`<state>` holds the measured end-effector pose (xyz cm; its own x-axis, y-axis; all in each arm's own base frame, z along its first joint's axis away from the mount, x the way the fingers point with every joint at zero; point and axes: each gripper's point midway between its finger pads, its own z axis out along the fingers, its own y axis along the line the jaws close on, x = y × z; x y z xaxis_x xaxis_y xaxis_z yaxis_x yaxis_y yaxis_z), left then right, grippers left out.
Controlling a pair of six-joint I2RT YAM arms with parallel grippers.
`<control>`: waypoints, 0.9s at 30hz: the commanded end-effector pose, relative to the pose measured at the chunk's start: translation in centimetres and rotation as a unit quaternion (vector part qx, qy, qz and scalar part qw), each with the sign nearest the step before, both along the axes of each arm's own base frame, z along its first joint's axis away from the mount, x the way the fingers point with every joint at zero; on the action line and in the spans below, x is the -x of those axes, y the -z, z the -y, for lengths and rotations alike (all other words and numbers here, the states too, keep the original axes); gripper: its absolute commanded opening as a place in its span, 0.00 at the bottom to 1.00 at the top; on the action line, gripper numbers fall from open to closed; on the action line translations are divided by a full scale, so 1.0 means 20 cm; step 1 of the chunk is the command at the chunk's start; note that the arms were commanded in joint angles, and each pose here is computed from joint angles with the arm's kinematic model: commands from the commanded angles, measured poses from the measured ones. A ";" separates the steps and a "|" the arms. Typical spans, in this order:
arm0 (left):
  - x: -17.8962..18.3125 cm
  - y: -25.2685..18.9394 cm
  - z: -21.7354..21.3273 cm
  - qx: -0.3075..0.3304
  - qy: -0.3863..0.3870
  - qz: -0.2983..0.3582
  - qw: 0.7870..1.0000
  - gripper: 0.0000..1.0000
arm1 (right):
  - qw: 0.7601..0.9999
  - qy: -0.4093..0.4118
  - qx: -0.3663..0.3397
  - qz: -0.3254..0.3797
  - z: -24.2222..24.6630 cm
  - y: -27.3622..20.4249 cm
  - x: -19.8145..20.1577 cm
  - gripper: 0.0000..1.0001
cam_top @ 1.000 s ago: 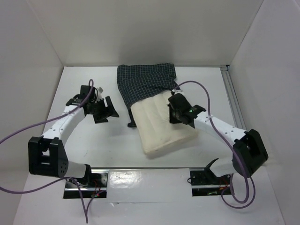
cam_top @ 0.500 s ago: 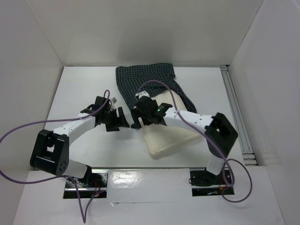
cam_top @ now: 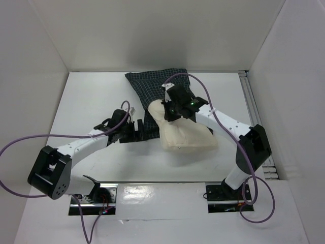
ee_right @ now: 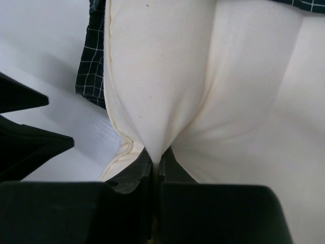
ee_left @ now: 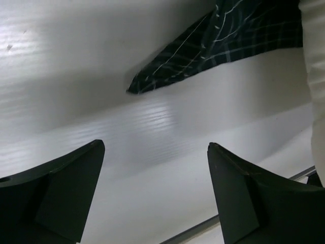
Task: Put the pillow into the pillowcase
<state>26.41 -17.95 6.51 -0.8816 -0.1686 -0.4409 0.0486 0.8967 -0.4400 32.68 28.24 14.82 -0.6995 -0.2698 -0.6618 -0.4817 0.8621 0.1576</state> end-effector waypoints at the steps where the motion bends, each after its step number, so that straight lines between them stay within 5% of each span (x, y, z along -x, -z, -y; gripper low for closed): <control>1: -0.15 -0.14 0.08 0.020 0.008 0.093 0.995 0.97 | 0.995 -0.060 -0.068 0.037 -0.08 -0.30 0.04 0.00; 13: -0.33 -0.08 0.07 -0.028 -0.007 0.162 0.986 0.98 | 0.995 -0.060 -0.081 0.026 -0.04 -0.33 0.04 0.00; 17: -0.33 -0.09 0.24 0.034 0.047 0.160 0.985 0.94 | 0.994 -0.055 -0.091 0.025 -0.03 -0.34 0.01 0.00; 20: -0.25 -0.14 0.36 0.112 0.084 0.148 0.979 0.53 | 0.994 -0.055 -0.095 0.019 -0.06 -0.32 -0.01 0.00; 21: -0.25 -0.17 0.39 0.132 0.088 0.155 0.975 0.03 | 0.993 -0.056 -0.100 0.014 -0.06 -0.32 -0.01 0.00; 27: -0.16 -0.38 0.41 0.239 0.086 0.169 0.952 0.00 | 0.993 -0.049 -0.099 0.030 -0.13 -0.36 -0.07 0.00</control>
